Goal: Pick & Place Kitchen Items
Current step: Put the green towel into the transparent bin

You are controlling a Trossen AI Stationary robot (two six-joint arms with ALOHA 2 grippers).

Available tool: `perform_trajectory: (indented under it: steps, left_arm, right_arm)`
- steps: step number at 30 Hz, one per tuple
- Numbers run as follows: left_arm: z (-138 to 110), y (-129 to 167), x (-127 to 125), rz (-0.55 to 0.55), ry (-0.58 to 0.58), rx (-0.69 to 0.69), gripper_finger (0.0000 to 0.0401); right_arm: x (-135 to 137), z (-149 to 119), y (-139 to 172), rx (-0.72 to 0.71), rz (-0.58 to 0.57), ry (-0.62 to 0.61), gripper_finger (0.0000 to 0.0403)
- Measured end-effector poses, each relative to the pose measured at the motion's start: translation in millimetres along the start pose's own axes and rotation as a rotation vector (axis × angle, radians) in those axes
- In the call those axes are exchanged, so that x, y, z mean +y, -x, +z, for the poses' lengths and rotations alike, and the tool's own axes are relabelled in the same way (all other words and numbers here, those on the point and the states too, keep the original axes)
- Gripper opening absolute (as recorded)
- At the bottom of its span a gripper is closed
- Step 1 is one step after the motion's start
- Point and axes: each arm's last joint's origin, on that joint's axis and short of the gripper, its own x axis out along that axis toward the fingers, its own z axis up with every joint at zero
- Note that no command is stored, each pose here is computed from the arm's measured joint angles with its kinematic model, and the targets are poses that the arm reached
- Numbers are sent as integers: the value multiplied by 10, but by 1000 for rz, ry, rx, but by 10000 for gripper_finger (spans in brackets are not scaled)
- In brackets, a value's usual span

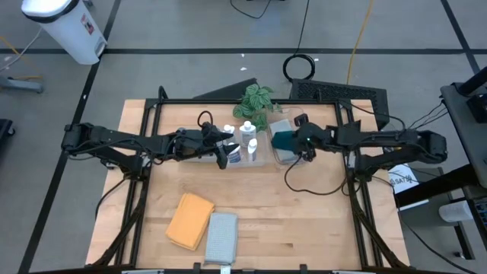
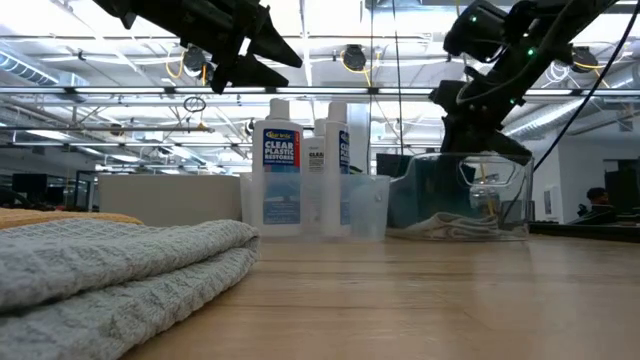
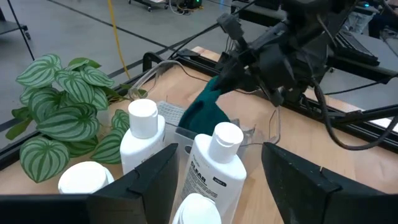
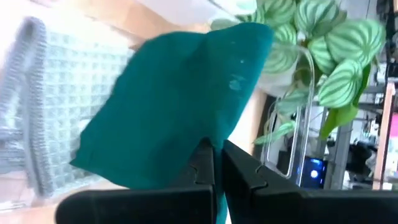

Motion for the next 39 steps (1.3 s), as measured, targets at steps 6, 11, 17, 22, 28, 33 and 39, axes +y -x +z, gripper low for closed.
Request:
perform_trajectory:
  steps: [6, 11, 17, 22, 28, 33, 39]
  left_arm:
    - [-1, 0, 0, 0, 0, 0, 235]
    - [0, 0, -1, -1, 0, 0, 234]
    - [1, 0, 0, 0, 0, 0, 235]
    - [1, 0, -1, -1, 0, 0, 234]
    - [0, 0, -1, -1, 0, 0, 234]
    - [0, 0, 0, 0, 0, 0, 235]
    - [1, 0, 0, 0, 0, 0, 234]
  right_arm:
    - [79, 108, 221, -94, -3, 45, 0]
    - [218, 106, 477, -149, 76, 15, 0]
    - [323, 45, 689, -185, 157, -42, 0]
    - [302, 45, 833, -250, 140, -46, 0]
    - [168, 40, 1049, -278, 156, -60, 0]
    - [123, 32, 1008, -280, 217, -85, 0]
    - [177, 13, 812, -179, 379, -98, 0]
